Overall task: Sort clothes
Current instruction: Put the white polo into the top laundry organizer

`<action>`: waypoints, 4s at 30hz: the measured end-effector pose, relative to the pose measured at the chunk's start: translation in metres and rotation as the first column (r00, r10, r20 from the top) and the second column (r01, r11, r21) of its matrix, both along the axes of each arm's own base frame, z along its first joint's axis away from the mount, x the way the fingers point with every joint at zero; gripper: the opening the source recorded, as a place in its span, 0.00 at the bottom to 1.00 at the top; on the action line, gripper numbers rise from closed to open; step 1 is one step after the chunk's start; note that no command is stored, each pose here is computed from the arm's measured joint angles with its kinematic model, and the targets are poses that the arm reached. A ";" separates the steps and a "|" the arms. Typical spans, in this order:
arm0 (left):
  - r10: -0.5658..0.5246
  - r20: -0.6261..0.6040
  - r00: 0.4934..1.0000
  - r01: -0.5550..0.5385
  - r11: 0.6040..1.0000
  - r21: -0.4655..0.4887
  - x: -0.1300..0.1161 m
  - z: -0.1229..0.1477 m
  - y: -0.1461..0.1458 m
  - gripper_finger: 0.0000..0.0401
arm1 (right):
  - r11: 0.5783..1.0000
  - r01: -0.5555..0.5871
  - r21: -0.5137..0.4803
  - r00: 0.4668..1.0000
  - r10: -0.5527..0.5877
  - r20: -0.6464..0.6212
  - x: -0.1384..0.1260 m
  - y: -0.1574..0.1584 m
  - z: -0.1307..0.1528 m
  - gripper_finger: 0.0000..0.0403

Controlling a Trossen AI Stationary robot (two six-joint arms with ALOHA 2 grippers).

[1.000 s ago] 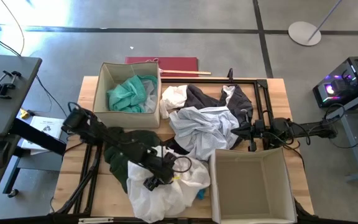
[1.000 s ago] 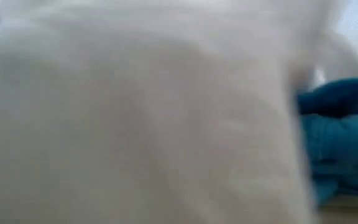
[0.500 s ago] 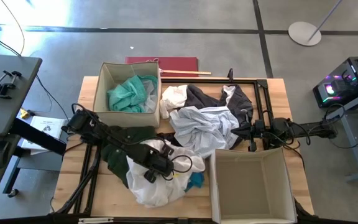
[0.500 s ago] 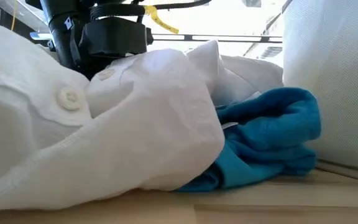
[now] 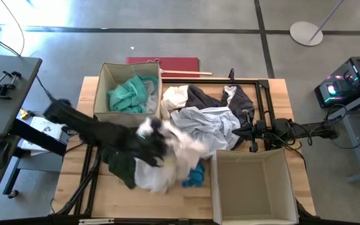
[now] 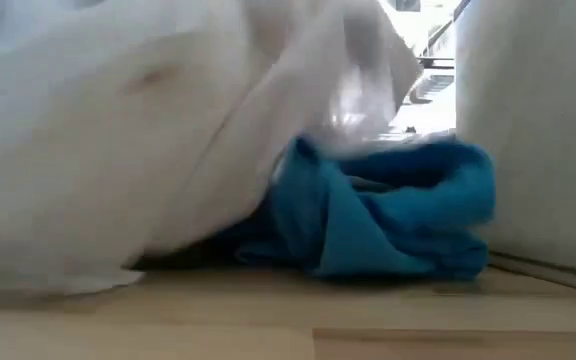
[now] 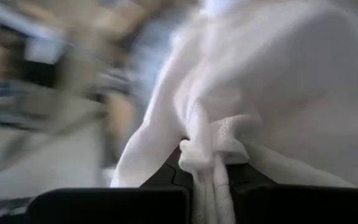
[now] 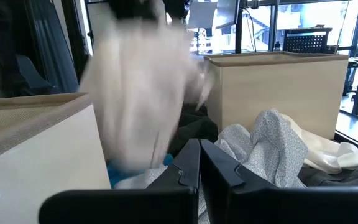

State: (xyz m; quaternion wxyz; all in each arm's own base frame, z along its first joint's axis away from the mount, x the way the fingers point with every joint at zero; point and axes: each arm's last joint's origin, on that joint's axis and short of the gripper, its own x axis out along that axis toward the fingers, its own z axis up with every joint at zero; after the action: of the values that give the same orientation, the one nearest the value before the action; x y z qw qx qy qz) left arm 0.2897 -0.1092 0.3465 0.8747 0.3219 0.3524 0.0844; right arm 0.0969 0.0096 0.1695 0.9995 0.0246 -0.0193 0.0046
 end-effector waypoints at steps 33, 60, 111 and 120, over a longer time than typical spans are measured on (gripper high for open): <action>0.670 0.543 0.505 -0.725 0.671 -0.154 -0.227 0.128 0.129 0.01 | 1.000 0.000 0.000 1.000 0.000 0.000 0.000 0.000 0.000 0.00; 0.649 -0.520 0.555 -0.813 0.555 -0.175 -0.095 -0.124 0.280 0.03 | 1.000 0.000 0.000 1.000 0.000 0.000 0.000 0.000 0.000 0.00; 0.657 -0.528 0.538 -0.842 0.382 -0.381 -0.115 -0.137 0.296 0.03 | 1.000 0.000 0.000 1.000 0.000 0.000 0.000 0.000 0.000 0.00; 0.745 -0.265 0.612 -0.765 0.473 -0.437 -0.136 -0.059 0.262 0.03 | 1.000 0.000 0.000 1.000 0.000 0.000 0.000 0.000 0.000 0.00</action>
State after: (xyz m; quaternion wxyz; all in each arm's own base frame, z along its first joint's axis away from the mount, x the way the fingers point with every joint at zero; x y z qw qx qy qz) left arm 0.1540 0.1530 0.2879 0.7916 -0.1085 0.4830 0.3582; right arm 0.0969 0.0095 0.1695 0.9995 0.0246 -0.0193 0.0045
